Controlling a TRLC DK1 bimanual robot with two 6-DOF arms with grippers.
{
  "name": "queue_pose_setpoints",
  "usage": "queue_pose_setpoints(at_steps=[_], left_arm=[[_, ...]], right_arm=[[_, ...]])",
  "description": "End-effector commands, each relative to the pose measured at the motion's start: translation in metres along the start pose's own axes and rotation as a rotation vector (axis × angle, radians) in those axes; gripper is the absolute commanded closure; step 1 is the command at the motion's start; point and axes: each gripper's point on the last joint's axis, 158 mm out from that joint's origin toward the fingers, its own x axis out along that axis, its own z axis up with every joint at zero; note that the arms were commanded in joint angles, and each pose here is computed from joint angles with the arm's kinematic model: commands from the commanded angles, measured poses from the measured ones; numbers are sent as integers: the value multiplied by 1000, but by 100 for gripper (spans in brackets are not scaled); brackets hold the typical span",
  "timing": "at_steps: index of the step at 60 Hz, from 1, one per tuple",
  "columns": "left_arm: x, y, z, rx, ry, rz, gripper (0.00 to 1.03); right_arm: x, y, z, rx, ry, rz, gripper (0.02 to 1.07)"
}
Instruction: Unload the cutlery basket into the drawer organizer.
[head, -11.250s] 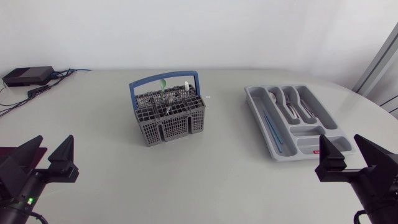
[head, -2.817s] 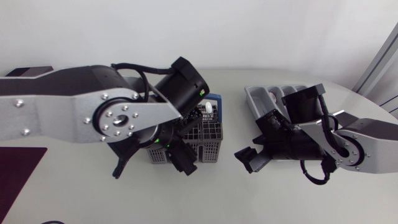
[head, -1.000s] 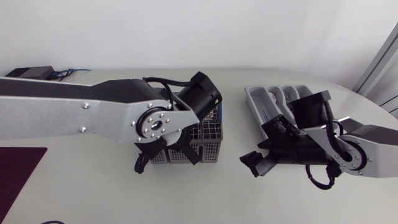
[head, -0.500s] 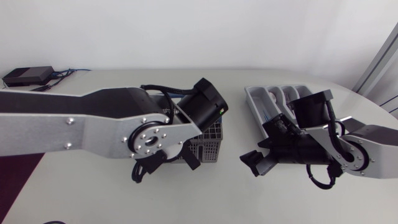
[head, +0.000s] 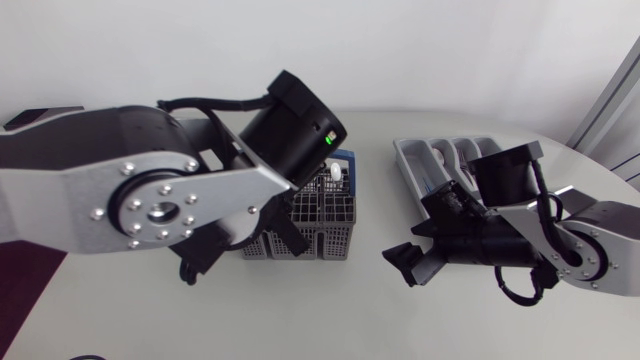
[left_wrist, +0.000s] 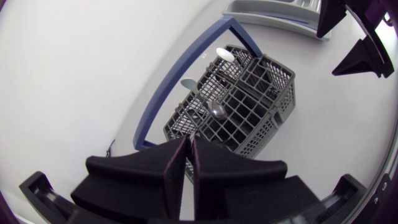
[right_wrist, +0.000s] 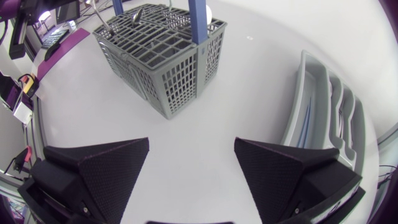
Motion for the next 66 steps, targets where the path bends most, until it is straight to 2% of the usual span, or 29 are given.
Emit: queue_pose_setpoints(at_steps=[1, 20, 28, 34, 47, 55, 66], left_arm=[[-14, 16, 3, 0, -36, 35, 91], [-61, 56, 28, -58, -151, 50, 91], [-88, 64, 43, -134, -217, -27, 91], [-95, 57, 52, -229, -239, -191, 91], [-76, 35, 69, -387, -218, -533, 91], [-64, 16, 76, -433, -180, -685, 91], [-47, -13, 79, -449, -115, -803, 91]], right_arm=[[-10, 3, 16, -37, -43, -7, 9], [-52, 15, 52, -123, -177, -40, 8], [-73, 23, 65, -161, -252, -43, 8], [-86, 31, 71, -192, -306, -38, 9], [-114, 51, 83, -288, -420, -71, 10], [-115, 59, 84, -339, -440, -109, 12], [-106, 61, 91, -358, -444, -115, 12]])
